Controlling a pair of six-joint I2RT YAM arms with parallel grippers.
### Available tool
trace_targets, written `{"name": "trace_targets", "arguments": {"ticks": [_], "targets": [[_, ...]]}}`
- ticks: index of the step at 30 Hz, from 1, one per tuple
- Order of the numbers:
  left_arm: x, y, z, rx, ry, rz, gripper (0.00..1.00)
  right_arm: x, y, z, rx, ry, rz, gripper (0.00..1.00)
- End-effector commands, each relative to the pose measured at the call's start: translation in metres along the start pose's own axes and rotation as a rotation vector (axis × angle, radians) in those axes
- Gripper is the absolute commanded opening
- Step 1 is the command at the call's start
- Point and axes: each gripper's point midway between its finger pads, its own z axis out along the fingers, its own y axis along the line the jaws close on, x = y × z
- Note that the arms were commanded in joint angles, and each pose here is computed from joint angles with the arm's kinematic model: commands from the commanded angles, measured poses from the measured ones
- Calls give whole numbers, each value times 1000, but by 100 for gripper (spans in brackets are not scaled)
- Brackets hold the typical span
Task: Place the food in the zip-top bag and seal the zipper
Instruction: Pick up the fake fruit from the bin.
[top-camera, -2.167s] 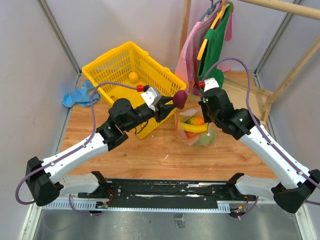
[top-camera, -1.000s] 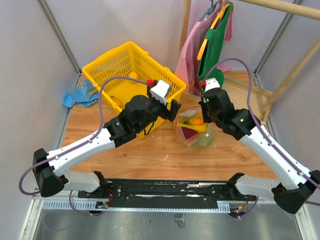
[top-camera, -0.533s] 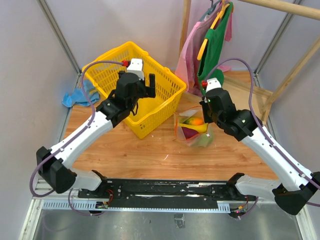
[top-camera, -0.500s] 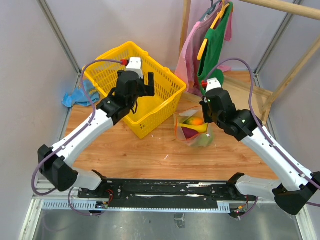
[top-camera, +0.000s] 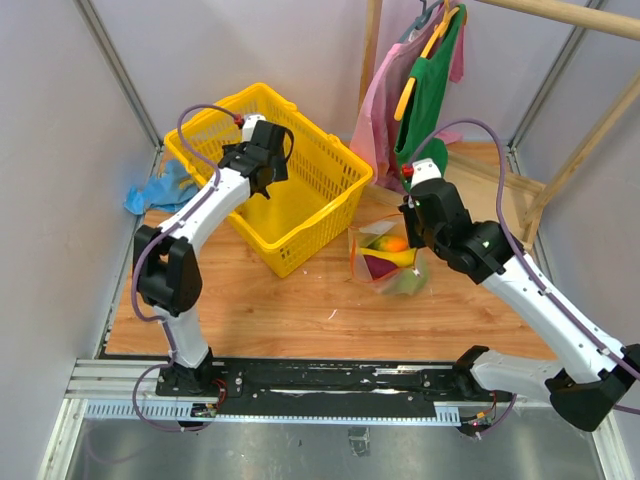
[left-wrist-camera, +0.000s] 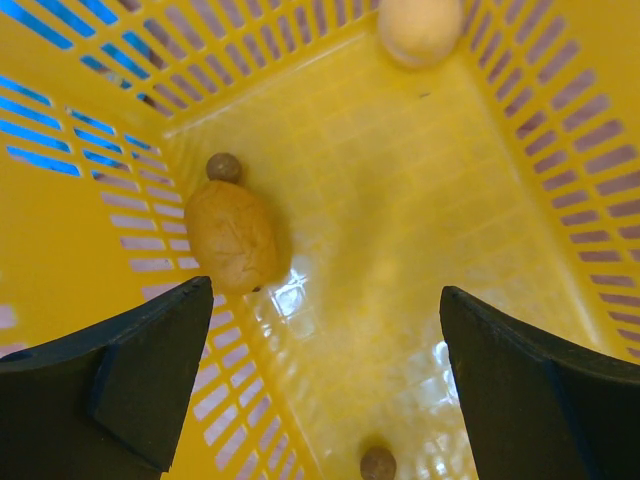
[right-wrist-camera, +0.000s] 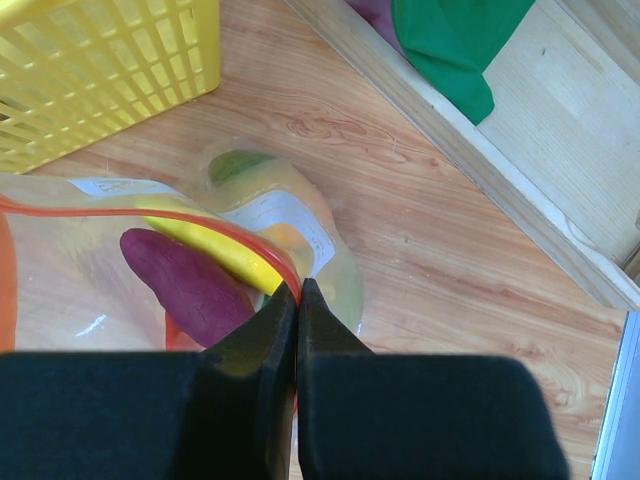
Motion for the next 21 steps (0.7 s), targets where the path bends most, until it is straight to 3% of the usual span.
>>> {"name": "trace_targets", "arguments": {"ticks": [1,7,21], "targets": [[12,25,26,-123,65,-35,99,-11,-4,-7,5,-64,9,1],[29,43,60,-199,127,-70,99,-11,-5,-6,13,-64,1,1],[77,60,110,-187,264,-194,94,-11,-4,-1,18,-58,-11,1]]}}
